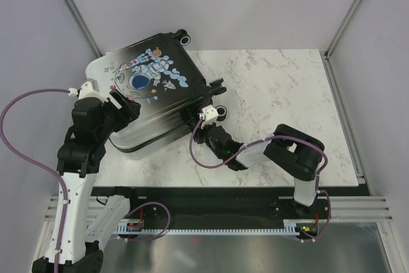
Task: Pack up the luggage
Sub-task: Zip the luggage at the center of the board.
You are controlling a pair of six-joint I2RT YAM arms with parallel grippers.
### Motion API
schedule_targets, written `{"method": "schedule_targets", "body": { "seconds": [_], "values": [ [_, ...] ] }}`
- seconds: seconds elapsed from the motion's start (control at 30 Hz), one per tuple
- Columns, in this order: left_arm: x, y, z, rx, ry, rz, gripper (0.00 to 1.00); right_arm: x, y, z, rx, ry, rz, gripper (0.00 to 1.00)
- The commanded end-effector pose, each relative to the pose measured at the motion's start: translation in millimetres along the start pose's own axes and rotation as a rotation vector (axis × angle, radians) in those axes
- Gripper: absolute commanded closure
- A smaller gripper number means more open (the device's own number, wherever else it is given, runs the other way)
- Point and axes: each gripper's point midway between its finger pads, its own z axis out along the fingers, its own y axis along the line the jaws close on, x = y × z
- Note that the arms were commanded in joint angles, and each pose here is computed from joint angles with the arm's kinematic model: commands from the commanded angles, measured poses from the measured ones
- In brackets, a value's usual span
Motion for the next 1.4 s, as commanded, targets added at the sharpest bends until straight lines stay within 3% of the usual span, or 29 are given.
{"method": "schedule_targets", "body": {
  "seconds": [0.0,0.13,0.3,0.7,1.37],
  "values": [
    [-15,0,-16,-0.023,-0.05,-0.026,0.19,-39,4,10,0.025,-0.152,0.074,0.62],
    [-14,5,-20,-0.044,-0.047,-0.03,0.19,-46,6,13,0.024,-0.182,0.122,0.69],
    [-9,10,-22,-0.063,-0.042,-0.05,0.19,-53,3,9,0.047,-0.21,0.174,1.0],
    [-6,25,-25,-0.108,-0.074,-0.037,0.2,-55,-62,-27,0.23,-0.146,0.07,1.0],
    [2,39,-13,-0.175,-0.074,-0.072,0.19,-66,-169,-15,0.37,-0.122,-0.022,1.0]
  ]
}}
